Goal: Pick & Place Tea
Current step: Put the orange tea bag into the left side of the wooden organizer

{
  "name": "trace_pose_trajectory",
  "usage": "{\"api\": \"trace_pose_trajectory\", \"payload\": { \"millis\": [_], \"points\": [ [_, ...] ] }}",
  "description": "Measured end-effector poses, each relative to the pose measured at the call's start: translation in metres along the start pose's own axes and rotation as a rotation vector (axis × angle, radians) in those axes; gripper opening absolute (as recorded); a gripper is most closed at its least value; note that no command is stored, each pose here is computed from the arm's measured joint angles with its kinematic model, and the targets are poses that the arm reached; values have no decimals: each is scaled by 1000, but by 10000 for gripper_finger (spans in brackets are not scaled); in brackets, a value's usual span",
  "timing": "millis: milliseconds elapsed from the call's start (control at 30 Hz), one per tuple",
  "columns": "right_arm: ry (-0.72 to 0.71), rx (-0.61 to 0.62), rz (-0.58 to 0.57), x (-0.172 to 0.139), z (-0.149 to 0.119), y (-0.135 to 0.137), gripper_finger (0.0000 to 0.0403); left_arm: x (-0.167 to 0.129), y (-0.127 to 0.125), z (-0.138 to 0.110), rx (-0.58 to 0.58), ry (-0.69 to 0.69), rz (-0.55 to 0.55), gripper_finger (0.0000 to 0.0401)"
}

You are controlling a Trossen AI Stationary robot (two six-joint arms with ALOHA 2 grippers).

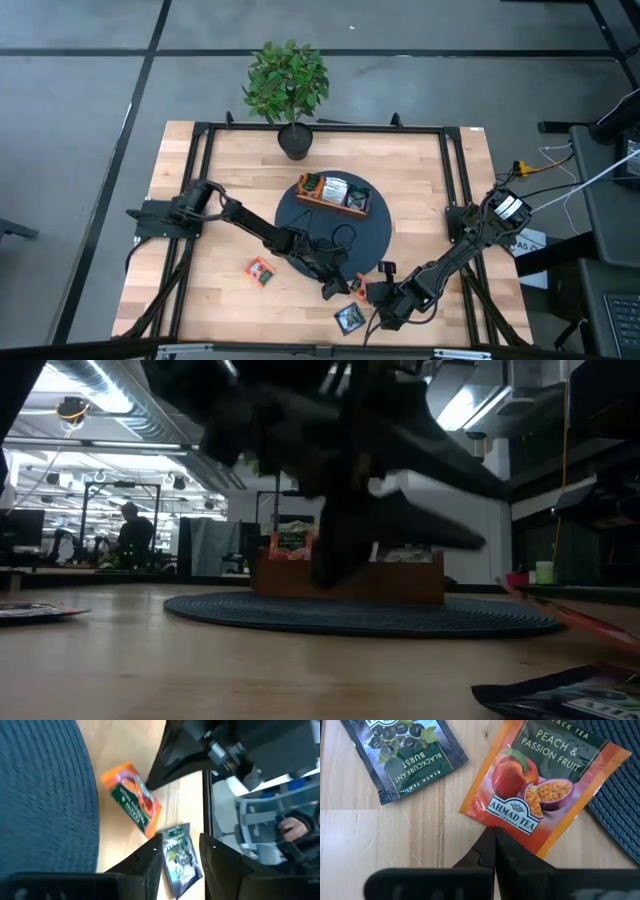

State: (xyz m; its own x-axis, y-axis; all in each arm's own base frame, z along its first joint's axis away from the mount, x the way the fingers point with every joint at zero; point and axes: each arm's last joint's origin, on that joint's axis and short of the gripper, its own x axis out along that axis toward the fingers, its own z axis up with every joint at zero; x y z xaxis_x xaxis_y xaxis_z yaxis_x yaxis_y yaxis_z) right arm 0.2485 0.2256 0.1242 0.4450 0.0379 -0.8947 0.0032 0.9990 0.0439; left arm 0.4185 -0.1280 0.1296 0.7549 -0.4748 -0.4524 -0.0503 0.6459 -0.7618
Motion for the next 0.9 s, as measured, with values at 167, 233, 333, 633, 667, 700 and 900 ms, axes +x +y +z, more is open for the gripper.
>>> {"api": "trace_pose_trajectory", "payload": {
  "millis": [167,233,333,633,667,700,900],
  "points": [
    [0,0,0,0,0,0,0,-11,-7,3,45,-4,91,123],
    [0,0,0,0,0,0,0,-12,-8,2,74,-21,117,123],
    [-1,0,0,0,0,0,0,-10,-7,0,110,-42,150,123],
    [-1,-10,0,0,0,0,0,-9,-5,-1,96,-119,220,127],
    [-1,-15,0,0,0,0,0,-9,-5,-1,79,-127,224,129],
    [-2,-18,0,0,0,0,0,-9,-5,0,60,-134,230,132],
    [-2,-18,0,0,0,0,0,-9,-5,0,-15,-155,235,157]
  ]
}}
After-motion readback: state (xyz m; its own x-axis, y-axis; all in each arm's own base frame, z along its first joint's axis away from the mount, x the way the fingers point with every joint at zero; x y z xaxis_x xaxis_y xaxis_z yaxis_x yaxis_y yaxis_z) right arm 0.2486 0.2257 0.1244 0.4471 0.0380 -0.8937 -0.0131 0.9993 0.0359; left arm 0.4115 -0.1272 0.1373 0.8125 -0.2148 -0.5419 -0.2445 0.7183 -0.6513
